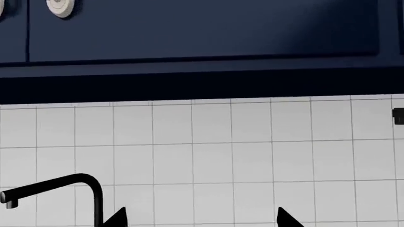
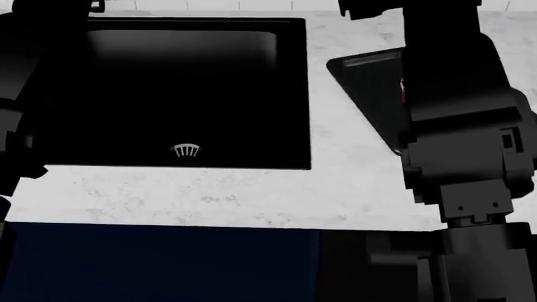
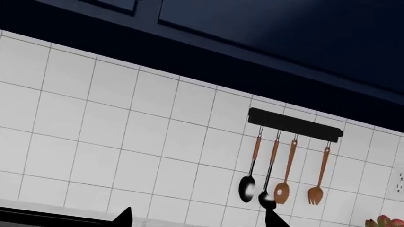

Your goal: Move the fresh-baked cupcake off the tray onto the counter, and place the bowl used for mixing into the sink.

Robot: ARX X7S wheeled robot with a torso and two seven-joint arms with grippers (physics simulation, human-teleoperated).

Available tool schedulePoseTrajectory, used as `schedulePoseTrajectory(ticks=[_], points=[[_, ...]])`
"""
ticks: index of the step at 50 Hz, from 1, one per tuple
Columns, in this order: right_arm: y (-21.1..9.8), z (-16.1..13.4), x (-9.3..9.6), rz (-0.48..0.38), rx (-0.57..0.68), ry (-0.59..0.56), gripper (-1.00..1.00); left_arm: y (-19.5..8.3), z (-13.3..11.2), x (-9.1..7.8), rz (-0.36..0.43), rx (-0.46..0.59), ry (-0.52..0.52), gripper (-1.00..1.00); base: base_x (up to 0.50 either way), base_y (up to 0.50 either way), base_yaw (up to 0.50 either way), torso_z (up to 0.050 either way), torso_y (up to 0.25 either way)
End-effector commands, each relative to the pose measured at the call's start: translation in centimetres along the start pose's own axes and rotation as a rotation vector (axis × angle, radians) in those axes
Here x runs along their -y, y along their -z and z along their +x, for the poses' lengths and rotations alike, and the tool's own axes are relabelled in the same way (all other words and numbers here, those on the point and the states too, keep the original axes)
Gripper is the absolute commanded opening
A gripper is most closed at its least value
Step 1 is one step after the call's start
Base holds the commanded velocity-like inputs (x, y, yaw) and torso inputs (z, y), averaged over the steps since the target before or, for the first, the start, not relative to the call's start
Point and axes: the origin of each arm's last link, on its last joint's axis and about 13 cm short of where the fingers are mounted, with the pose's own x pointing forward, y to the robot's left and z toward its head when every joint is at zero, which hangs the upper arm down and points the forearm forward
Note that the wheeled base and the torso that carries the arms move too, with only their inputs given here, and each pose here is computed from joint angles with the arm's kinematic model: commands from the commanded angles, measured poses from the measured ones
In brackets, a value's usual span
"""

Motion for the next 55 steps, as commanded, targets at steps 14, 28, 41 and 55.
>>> schedulePoseTrajectory(ticks=[14,28,41,55], points=[[0.19,-0.32,-0.07,0.007,0.012,-0.017,1.0,0.08,0.01,-0.04,-0.008,0.0,0.003,1.0,0.12,-0.42,0.0,0.0,0.0],[0.1,-0.45,-0.06,-0.008,0.003,-0.01,1.0,0.13,-0.05,0.04,-0.014,-0.003,0.013,1.0,0.22,-0.05,0.0,0.0,0.0],[-0.07,-0.58,-0.01,-0.007,0.001,-0.013,1.0,0.09,-0.06,0.05,-0.014,-0.003,0.013,1.0,0.18,0.0,0.0,0.0,0.0],[0.15,-0.52,0.03,-0.007,-0.004,-0.016,1.0,0.22,-0.08,0.18,-0.014,-0.008,0.019,1.0,0.02,-0.14,0.0,0.0,0.0]])
